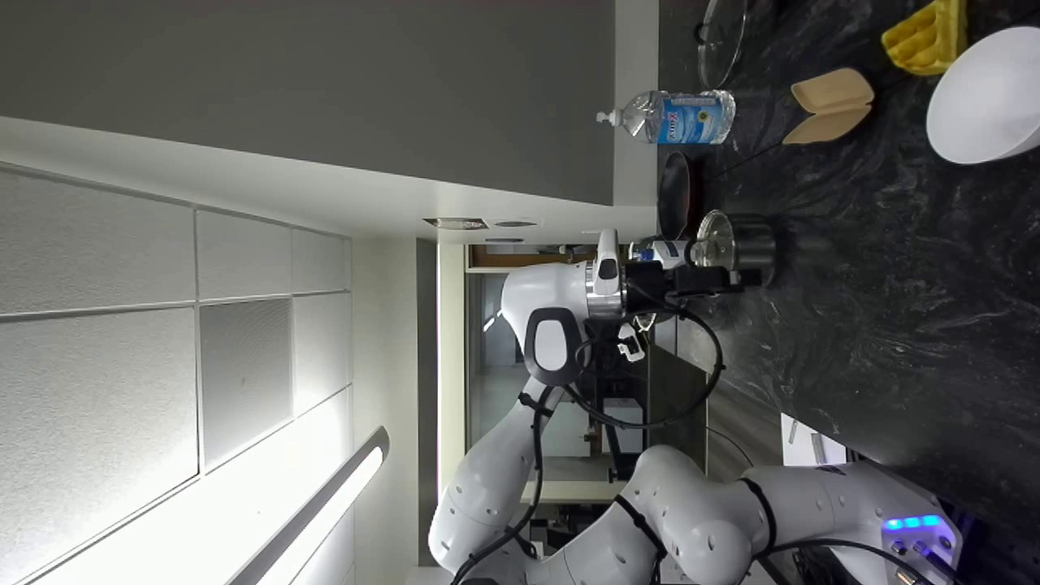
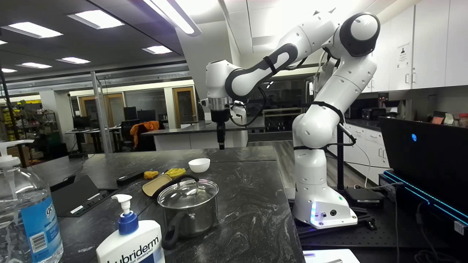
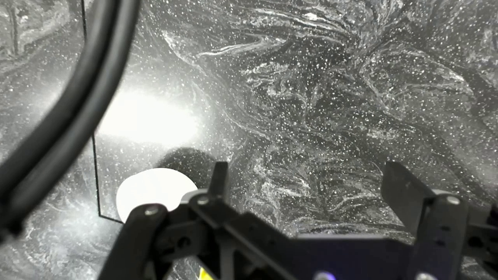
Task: Remove the glass lid from the silver pot.
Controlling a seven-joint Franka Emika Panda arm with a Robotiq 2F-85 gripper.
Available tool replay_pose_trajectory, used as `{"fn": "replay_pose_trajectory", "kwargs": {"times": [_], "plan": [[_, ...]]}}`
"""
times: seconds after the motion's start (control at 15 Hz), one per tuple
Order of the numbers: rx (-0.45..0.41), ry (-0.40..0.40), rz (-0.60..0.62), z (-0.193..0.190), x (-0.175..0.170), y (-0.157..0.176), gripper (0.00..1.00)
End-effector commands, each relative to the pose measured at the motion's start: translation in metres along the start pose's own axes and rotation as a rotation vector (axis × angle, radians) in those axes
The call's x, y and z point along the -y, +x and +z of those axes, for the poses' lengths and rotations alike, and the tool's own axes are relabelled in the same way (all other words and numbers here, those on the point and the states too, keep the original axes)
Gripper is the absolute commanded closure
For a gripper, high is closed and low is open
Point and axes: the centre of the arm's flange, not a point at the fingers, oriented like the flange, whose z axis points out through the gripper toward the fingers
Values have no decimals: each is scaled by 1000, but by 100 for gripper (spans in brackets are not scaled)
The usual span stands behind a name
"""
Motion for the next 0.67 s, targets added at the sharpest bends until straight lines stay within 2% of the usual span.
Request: {"fn": "replay_pose_trajectory", "kwargs": {"times": [0.0,0.6], "plan": [[-11,-4,-67,-8,6,16,0],[-35,37,-210,-21,36,44,0]]}}
